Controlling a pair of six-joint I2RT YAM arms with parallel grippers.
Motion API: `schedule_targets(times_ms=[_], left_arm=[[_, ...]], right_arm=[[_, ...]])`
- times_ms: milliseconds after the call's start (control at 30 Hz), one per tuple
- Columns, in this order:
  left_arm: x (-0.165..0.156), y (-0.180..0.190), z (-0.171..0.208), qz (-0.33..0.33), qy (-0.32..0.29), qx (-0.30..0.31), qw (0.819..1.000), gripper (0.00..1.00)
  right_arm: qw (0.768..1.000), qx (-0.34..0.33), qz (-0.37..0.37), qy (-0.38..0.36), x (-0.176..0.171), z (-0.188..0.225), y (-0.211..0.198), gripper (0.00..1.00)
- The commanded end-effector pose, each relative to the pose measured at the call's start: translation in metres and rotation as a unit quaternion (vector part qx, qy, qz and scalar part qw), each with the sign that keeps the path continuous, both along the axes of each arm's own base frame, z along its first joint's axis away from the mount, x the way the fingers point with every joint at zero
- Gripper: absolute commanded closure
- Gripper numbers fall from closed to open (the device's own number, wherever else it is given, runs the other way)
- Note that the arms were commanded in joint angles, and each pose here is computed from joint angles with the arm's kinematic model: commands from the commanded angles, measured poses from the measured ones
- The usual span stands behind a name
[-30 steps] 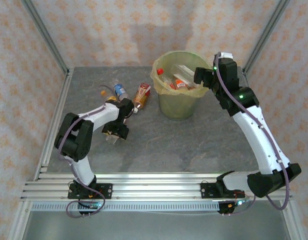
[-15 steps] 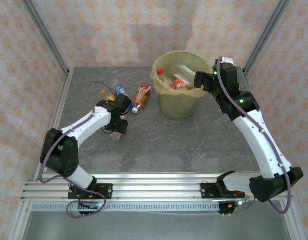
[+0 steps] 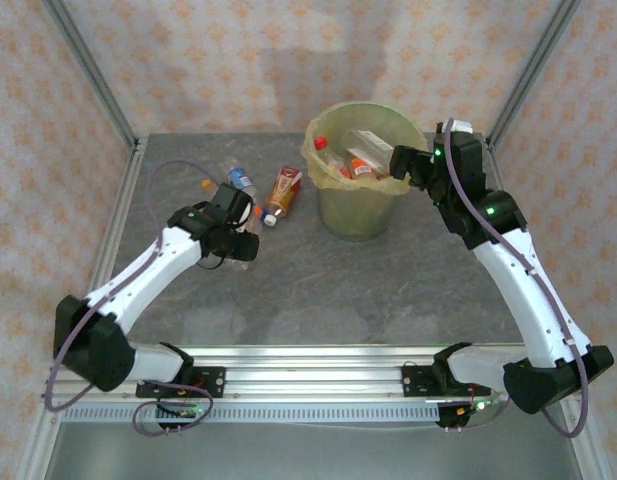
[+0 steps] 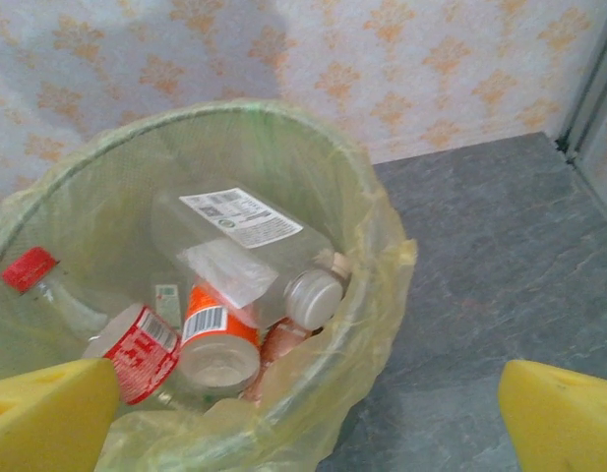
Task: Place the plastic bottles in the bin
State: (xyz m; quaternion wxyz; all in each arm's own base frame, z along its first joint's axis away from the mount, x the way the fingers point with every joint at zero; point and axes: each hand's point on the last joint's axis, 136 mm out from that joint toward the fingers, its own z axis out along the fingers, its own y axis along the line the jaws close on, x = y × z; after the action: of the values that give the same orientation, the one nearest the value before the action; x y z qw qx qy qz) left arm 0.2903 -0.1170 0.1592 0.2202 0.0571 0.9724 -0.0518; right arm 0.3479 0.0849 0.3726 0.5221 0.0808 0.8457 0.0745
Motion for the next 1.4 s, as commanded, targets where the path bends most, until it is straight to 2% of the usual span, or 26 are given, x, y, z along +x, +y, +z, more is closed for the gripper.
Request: schedule_targets(times_ms=[0, 67, 300, 433, 533, 833, 1167, 1267, 1367], left_arm=[[0.008, -0.020, 0.049, -0.017, -0.084, -0.076, 0.993, 0.56], [0.012, -0.030, 0.075, -0.027, -0.131, -0.115, 0.984, 0.56], [0.026, -0.055, 0.167, -0.069, -0.286, -0.214, 0.932, 0.57], [0.032, -0.074, 0.208, -0.106, -0.334, -0.254, 0.901, 0.57], [0.036, -0.089, 0.226, -0.132, -0.354, -0.266, 0.887, 0.57], [0.055, -0.130, 0.255, -0.185, -0.375, -0.297, 0.859, 0.58], [0.064, -0.162, 0.272, -0.227, -0.378, -0.308, 0.843, 0.59], [0.065, -0.168, 0.274, -0.235, -0.379, -0.309, 0.841, 0.59], [0.067, -0.169, 0.274, -0.235, -0.378, -0.307, 0.842, 0.59]], right_arm=[[0.997, 0.064, 0.047, -0.019, -0.009, 0.014, 0.022, 0.01], [0.992, 0.098, 0.074, -0.022, -0.009, 0.017, 0.036, 0.01], [0.960, 0.202, 0.188, -0.036, -0.011, 0.042, 0.089, 0.01], [0.949, 0.203, 0.238, -0.036, -0.010, 0.053, 0.120, 0.01], [0.941, 0.196, 0.271, -0.043, -0.009, 0.063, 0.142, 0.01], [0.927, 0.171, 0.329, -0.055, 0.002, 0.086, 0.185, 0.01], [0.919, 0.181, 0.348, -0.047, 0.019, 0.084, 0.207, 0.00], [0.919, 0.178, 0.348, -0.045, 0.023, 0.082, 0.210, 0.07], [0.922, 0.172, 0.344, -0.044, 0.027, 0.080, 0.209, 0.24]])
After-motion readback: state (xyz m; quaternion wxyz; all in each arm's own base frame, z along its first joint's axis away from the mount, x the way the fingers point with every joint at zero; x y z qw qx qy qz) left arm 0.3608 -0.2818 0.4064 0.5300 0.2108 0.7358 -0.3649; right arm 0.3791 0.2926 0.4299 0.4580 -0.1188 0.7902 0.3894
